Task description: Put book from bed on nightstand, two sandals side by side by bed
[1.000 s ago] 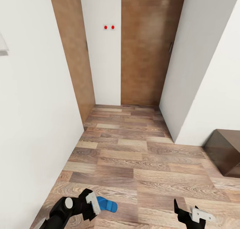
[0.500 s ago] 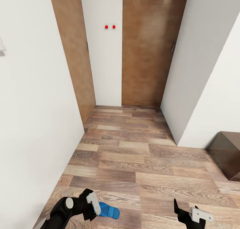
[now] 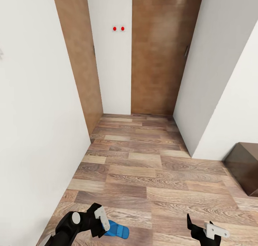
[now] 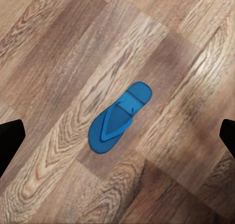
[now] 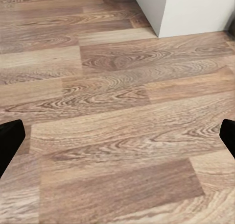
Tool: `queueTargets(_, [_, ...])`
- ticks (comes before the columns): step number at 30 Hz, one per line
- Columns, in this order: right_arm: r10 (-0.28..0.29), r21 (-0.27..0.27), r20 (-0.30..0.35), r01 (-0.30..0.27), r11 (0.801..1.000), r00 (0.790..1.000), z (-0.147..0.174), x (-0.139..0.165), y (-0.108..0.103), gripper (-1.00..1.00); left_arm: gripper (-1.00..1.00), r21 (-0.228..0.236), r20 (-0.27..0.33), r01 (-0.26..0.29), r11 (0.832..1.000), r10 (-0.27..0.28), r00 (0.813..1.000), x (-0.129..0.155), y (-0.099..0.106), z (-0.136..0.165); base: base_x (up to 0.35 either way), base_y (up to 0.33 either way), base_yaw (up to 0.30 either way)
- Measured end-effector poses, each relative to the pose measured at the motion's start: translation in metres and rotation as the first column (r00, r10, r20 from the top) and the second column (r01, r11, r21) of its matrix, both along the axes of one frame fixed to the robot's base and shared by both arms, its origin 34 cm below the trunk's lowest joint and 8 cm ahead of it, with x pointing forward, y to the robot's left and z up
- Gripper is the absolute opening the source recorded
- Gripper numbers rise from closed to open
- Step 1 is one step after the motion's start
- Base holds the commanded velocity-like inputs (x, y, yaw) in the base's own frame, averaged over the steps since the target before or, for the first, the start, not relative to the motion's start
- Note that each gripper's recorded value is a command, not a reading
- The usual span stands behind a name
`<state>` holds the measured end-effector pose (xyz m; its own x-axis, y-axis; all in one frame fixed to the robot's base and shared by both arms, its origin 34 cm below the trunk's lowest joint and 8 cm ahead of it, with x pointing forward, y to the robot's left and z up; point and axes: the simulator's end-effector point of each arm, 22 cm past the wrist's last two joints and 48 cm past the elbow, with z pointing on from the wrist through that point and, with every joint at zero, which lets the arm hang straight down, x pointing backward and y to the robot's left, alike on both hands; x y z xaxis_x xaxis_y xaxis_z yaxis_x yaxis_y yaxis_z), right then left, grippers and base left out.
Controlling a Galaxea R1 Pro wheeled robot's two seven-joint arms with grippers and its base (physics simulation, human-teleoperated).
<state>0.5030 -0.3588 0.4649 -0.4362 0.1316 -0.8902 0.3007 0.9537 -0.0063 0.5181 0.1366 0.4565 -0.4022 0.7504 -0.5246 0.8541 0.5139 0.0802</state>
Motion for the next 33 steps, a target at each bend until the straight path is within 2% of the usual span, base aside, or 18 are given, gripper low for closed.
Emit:
queueTargets(17, [-0.001, -0.001, 0.001, 0.001, 1.0, 1.0, -0.036, -0.007, 0.0, 1.0, 1.0, -0.001, 0.0, 0.0, 1.0, 0.0, 1.0, -0.007, 0.0, -0.036, 0.0, 0.0, 0.0])
queueTargets(27, [-0.001, -0.006, 0.024, 0.001, 1.0, 1.0, -0.05, -0.006, -0.001, 1.0, 1.0, -0.002, 0.001, 0.0, 1.0, 0.0, 1.0, -0.012, -0.001, -0.057, 0.0, 0.0, 0.0])
queueTargets(32, [-0.006, -0.024, 0.115, 0.009, 1.0, 0.993, -0.042, -0.002, -0.004, 1.0, 1.0, -0.001, 0.001, 0.001, 1.0, -0.001, 1.0, -0.014, -0.001, -0.068, 0.0, 0.0, 0.0])
queueTargets(33, [-0.007, -0.035, 0.169, 0.013, 0.999, 0.986, -0.033, 0.001, -0.005, 1.0, 1.0, -0.001, 0.001, 0.001, 1.0, -0.001, 1.0, -0.015, -0.001, -0.071, 0.0, 0.0, 0.0])
